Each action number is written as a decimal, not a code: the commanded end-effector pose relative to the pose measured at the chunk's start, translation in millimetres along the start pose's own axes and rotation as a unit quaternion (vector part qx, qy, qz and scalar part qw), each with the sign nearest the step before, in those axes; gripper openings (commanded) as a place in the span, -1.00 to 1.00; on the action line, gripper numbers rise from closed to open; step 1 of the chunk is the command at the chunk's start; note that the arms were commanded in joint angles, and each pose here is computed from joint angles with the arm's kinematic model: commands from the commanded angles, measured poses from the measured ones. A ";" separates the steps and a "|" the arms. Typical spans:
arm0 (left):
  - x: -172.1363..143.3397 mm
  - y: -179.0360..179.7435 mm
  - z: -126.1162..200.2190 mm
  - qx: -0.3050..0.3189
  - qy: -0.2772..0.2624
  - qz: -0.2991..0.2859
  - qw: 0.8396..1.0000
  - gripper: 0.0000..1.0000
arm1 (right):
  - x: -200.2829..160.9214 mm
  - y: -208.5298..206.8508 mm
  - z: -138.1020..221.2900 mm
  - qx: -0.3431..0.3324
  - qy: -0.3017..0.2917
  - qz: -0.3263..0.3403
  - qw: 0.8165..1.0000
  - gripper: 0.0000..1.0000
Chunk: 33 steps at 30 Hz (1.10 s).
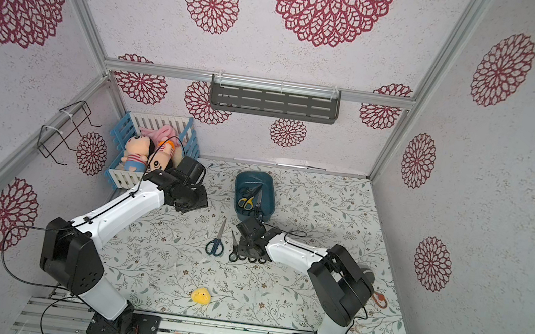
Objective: Take the scissors out of the storage box
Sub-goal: Place the scissors at the center of the board, then adjust the scissors at the center of the board.
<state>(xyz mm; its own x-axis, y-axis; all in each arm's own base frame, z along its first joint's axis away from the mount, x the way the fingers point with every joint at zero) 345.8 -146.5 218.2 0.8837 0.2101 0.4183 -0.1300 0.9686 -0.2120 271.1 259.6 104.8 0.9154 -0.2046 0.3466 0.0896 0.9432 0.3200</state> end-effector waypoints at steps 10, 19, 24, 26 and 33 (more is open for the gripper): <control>1.8 -0.9 9.6 -0.005 -0.016 0.001 1.000 -0.15 | -15.6 38.9 2.4 0.035 0.012 0.061 0.997 -0.42; -3.8 4.5 11.8 0.002 -0.015 0.002 1.000 -0.15 | -26.0 35.0 -8.2 0.007 0.011 0.066 0.998 -0.36; -2.5 4.3 13.6 0.002 -0.017 0.000 1.000 -0.14 | -28.0 31.2 -13.4 -0.006 0.014 0.071 0.997 -0.36; -2.4 4.5 14.3 0.002 -0.019 0.000 1.000 -0.14 | -28.8 29.8 -15.9 -0.010 0.016 0.072 0.997 -0.36; -3.6 6.9 13.6 0.004 -0.017 -0.001 1.000 -0.14 | -31.5 27.5 -23.7 -0.021 0.023 0.078 0.996 -0.36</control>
<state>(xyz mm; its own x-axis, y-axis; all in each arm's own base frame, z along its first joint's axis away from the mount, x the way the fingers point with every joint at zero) 340.6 -142.6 219.9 0.8789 0.2117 0.4275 -0.1339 0.9696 -0.2049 249.6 297.4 81.3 0.9406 -0.0443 0.3367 -0.0423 0.9684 0.2457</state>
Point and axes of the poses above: each gripper's point midway between its finger pads, its own z axis back along the fingers, its own y axis along the line the jaws close on, x = y × z, the point moved 6 cm from there along z, back along the fingers, and after that the axes turned 9 degrees about -z, right-handed, at the moved point
